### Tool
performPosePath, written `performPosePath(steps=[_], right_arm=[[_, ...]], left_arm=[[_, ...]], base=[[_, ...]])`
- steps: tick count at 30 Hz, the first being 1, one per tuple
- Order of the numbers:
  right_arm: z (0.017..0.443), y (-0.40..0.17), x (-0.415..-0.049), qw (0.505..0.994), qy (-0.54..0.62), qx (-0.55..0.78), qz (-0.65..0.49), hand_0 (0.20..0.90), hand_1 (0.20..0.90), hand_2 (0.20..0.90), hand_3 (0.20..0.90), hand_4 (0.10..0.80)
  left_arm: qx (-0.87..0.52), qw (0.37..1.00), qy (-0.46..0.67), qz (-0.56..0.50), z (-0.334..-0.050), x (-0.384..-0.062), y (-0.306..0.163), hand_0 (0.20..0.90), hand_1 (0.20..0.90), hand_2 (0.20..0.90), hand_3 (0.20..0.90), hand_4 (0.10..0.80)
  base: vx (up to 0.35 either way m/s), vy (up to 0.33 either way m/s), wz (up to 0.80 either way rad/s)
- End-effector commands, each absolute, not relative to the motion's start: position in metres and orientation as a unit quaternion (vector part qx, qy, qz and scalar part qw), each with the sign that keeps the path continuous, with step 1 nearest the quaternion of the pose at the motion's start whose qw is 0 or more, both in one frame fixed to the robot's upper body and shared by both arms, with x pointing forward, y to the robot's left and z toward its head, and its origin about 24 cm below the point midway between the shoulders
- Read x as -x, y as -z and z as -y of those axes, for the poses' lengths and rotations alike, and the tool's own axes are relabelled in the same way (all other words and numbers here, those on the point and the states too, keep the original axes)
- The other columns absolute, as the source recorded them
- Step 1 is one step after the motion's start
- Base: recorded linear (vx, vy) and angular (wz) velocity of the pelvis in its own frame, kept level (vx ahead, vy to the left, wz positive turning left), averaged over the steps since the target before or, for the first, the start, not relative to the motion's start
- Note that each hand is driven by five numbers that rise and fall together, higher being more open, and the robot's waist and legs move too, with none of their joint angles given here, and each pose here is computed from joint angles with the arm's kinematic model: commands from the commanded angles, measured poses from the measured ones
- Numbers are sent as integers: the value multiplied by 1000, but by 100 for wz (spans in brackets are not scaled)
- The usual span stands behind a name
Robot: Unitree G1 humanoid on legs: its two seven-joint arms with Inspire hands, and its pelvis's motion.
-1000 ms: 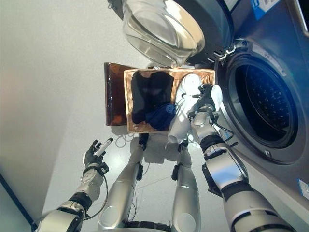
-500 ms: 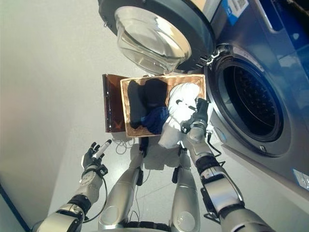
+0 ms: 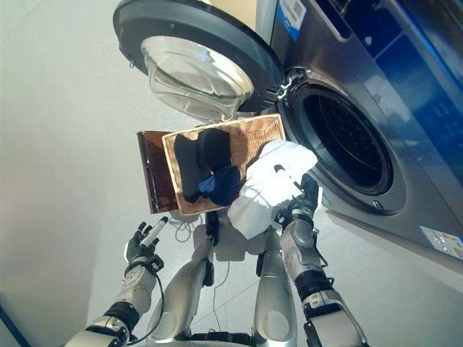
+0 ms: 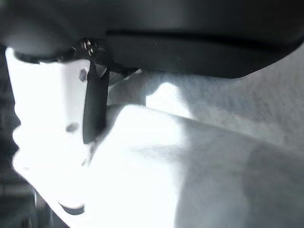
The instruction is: Pick up the clothes and place them into the washing machine
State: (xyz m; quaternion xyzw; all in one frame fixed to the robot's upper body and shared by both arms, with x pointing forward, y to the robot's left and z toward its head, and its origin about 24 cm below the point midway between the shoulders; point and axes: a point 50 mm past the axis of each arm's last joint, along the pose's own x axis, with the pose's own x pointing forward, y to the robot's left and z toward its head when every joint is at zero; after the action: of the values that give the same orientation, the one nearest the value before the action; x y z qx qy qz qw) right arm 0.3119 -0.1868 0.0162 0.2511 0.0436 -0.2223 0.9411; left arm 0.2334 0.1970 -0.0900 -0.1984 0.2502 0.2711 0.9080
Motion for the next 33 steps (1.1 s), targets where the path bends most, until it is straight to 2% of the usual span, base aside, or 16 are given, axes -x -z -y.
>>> performPosePath(steps=[1,15,33], right_arm=[[192,-54,-318,910,222,-340,81,200,200,200,200,300],[204,-91,-348,842,266,-448,138,200,200,200,200,300],[265,-151,-361,768,352,-484,230,200,200,200,200,300]], left_arm=[[190,896,-305,-262,-208,-207,104,900,900,900,900,800],[191,895,-292,-279,-201,-202,110,900,900,900,900,800],[185,907,-262,-273,-195,-207,108,900,900,900,900,800]], base=[[48,5,-3],[3,0,0],[-1,-3,1]])
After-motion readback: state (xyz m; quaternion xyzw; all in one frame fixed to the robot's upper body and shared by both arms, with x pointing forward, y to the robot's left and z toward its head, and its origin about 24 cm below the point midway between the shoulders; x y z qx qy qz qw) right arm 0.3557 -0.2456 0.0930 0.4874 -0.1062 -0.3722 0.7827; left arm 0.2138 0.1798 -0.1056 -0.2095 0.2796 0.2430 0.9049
